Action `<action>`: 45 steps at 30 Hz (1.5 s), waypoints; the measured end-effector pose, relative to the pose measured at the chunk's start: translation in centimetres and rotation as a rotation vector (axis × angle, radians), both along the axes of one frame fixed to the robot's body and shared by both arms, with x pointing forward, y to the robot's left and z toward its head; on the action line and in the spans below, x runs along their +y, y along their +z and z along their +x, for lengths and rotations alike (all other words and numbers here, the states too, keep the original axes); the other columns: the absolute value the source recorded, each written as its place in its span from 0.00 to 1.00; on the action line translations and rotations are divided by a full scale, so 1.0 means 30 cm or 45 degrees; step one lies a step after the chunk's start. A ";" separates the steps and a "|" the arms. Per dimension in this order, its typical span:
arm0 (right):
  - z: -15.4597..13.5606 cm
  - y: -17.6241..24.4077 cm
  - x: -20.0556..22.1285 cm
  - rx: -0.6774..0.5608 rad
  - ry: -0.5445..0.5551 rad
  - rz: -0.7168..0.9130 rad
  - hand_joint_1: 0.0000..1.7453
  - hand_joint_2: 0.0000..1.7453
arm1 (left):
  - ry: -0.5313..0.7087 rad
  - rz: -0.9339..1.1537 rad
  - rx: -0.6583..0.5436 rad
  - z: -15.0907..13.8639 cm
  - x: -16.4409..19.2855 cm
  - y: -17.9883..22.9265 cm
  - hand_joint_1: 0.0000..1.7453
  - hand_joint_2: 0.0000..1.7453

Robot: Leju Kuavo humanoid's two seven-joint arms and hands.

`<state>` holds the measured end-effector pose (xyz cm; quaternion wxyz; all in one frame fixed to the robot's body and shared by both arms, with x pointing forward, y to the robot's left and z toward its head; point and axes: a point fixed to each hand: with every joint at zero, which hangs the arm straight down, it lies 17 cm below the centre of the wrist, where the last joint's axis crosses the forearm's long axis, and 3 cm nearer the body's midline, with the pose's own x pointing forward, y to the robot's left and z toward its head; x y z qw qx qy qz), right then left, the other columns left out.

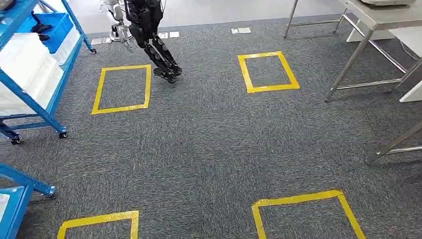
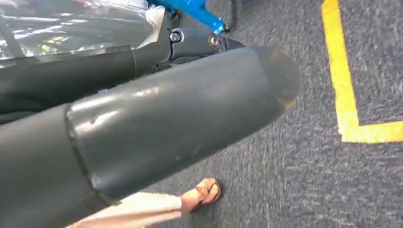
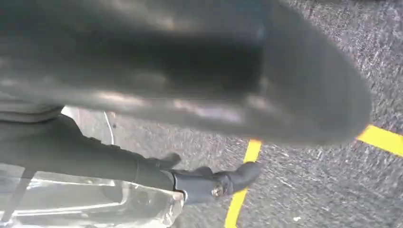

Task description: Take the parts from the cabinet and place them on the table.

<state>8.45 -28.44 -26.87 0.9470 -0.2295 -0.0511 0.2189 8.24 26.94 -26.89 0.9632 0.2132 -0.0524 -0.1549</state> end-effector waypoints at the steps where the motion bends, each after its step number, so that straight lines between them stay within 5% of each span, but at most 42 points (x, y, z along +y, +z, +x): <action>1: 0.000 0.000 0.002 0.000 0.000 0.001 0.00 0.00 | 0.000 0.000 0.001 -0.003 0.000 0.000 0.00 0.00; 45: -0.020 -0.004 -0.005 -0.003 -0.007 0.003 0.00 0.00 | 0.024 -0.003 -0.014 -0.001 0.006 -0.001 0.00 0.00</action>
